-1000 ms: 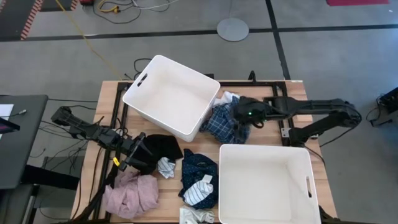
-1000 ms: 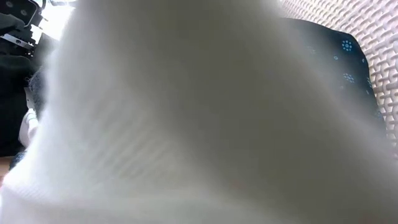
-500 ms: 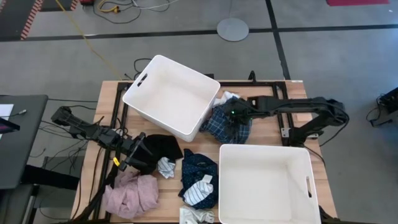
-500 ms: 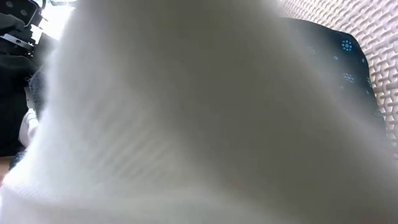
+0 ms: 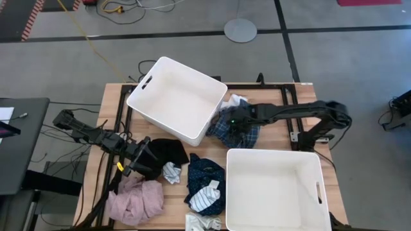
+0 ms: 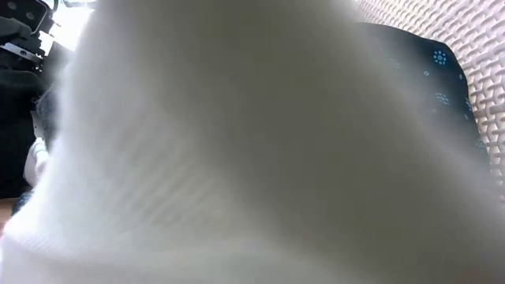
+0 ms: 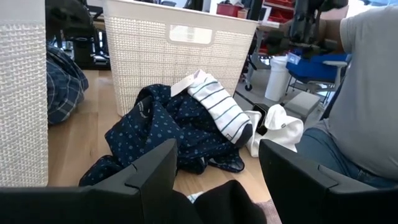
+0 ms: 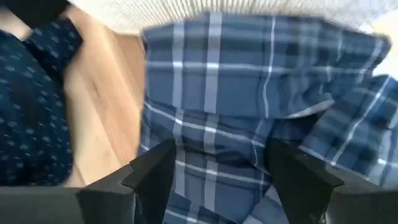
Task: Sort clothes
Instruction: Put the top blue checkered polo shirt into the top white laundry bin
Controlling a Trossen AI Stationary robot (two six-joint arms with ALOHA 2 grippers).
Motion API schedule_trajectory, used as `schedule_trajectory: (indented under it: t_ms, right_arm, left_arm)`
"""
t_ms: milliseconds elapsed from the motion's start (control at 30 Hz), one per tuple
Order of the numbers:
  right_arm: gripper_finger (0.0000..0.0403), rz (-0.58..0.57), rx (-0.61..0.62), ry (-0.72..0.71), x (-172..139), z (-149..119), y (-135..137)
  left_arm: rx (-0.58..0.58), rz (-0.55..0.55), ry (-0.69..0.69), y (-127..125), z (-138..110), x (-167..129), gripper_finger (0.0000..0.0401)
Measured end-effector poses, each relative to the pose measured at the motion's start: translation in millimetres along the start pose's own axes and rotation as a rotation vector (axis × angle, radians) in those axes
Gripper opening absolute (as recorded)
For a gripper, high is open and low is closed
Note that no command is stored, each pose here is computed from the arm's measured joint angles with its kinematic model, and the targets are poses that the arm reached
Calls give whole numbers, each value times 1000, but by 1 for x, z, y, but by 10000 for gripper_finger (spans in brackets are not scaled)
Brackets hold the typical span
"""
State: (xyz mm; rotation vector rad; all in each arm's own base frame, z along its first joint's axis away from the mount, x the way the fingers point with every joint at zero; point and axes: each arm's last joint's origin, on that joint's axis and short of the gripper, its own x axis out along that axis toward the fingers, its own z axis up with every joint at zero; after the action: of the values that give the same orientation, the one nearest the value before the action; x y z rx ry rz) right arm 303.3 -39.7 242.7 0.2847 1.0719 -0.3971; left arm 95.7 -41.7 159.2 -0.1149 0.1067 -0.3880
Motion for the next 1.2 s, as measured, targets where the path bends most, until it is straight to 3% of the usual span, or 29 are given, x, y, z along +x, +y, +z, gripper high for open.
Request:
schedule_trajectory:
  t_ms: [867, 1000, 1200]
  right_arm:
    - [264, -79, -108, 212, 110, -9, 4]
    - [213, -76, -122, 207, 110, -9, 4]
    - [34, -64, -150, 197, 101, -9, 8]
  left_arm:
    - [0, 0, 1, 0, 0, 0, 222]
    - [0, 0, 1, 0, 0, 0, 222]
    - [0, 0, 1, 0, 0, 0, 222]
